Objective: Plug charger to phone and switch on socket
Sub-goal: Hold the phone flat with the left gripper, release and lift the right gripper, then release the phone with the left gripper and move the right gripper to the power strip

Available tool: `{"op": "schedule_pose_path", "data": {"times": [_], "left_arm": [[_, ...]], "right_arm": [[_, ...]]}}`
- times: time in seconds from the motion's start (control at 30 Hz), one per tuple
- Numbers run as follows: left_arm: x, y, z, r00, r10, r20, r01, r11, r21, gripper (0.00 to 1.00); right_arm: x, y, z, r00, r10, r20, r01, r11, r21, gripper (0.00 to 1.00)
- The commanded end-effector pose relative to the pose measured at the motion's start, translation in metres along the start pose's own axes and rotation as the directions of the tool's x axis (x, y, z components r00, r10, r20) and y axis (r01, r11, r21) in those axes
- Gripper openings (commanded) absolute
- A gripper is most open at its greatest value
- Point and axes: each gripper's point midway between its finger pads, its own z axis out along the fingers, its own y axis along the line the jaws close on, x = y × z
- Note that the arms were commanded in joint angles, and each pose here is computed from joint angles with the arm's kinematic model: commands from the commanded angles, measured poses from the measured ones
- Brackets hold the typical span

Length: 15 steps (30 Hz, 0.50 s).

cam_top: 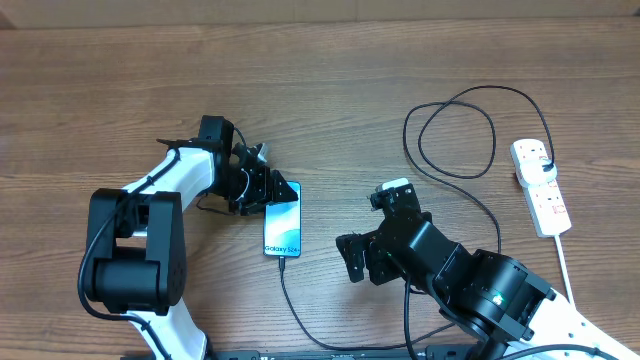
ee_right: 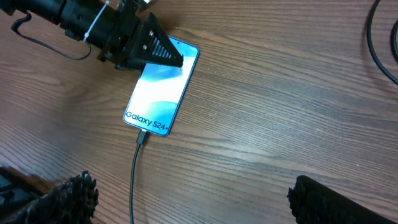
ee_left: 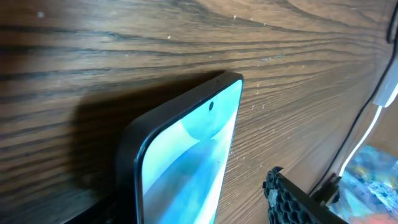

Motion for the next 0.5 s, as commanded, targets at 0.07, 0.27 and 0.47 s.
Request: {"op": "schedule_pose_path", "data": {"times": [0.07,0.27,0.47], "left_arm": [[0.0092,0.0507,0.0081,0.998,-0.061,-0.012,0.057,0.971,-0.233,0.58],[0.0093,0.0509,0.0080,0.998,-0.062,-0.012,0.057,0.971,-0.233,0.58],[0.0094,0.0585,0.0060,0.998,-0.063,-0.007,0.059,0.959,-0.277,0.57]], "right_arm": [[-0.0114,0.0032,-0.0071,0.999,0.014,0.036,-0.013,1.000,-0.012,1.00],[-0.0114,0.0032,-0.0071,0.999,0.014,0.036,-0.013,1.000,-0.012,1.00],[-0.0113,0.0033,-0.0071,0.999,0.014,0.035,-0.013,1.000,-0.013,1.00]]}}
